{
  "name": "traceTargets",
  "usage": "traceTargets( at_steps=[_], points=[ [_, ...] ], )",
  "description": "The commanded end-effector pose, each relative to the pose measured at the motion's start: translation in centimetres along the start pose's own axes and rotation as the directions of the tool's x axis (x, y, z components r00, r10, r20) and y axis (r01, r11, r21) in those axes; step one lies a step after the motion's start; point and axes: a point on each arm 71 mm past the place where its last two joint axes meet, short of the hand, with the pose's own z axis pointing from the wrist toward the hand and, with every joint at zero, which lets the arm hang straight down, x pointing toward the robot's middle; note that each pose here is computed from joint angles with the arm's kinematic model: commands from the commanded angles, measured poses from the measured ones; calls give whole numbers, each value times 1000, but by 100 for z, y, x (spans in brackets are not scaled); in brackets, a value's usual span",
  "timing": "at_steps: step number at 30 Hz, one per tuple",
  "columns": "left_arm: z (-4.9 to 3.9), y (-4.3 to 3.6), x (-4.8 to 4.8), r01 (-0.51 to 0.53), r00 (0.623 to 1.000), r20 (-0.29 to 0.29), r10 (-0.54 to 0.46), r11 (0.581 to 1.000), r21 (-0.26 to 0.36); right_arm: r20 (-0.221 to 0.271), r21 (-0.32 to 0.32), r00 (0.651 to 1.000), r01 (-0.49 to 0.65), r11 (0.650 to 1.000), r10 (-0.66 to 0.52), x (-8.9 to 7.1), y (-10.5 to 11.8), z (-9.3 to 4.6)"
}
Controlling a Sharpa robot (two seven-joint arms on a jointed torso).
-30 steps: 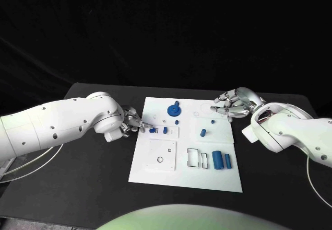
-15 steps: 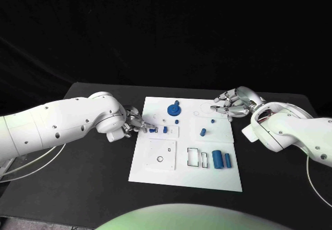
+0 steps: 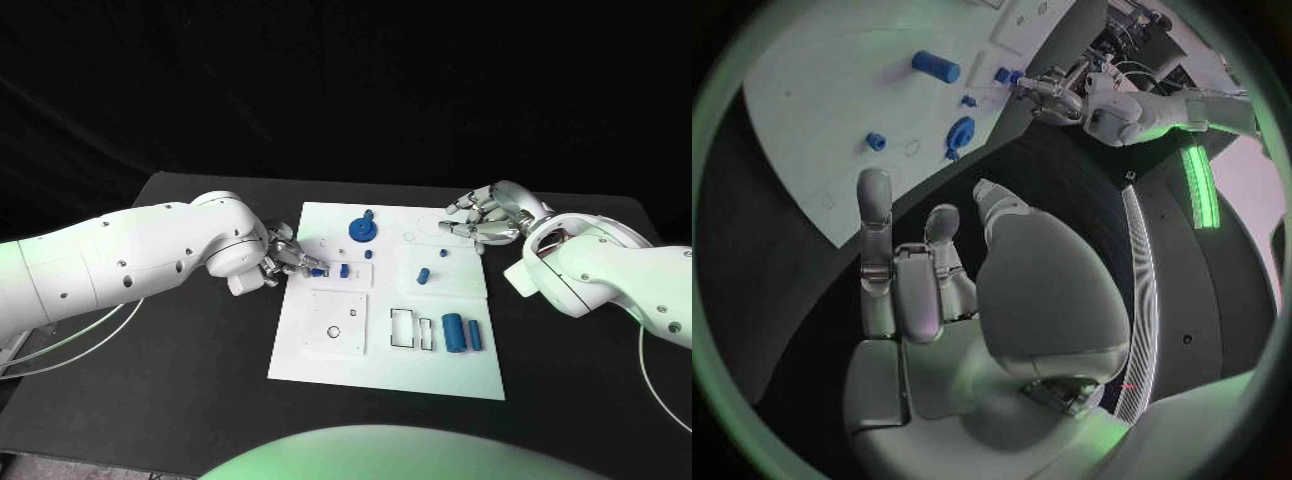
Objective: Assemble the parts on the task board
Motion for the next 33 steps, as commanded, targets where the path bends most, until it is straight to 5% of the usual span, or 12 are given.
traceTargets(
  at_steps=[1,33],
  points=[
    [18,4,34,-15,1000,-20,15,1000,-8,-6,-7,1000,7,1000,-7,10,5,0],
    [31,-18,42,-26,999,-25,26,1000,0,-6,-6,1000,7,1000,-7,14,-1,-5]
  ],
)
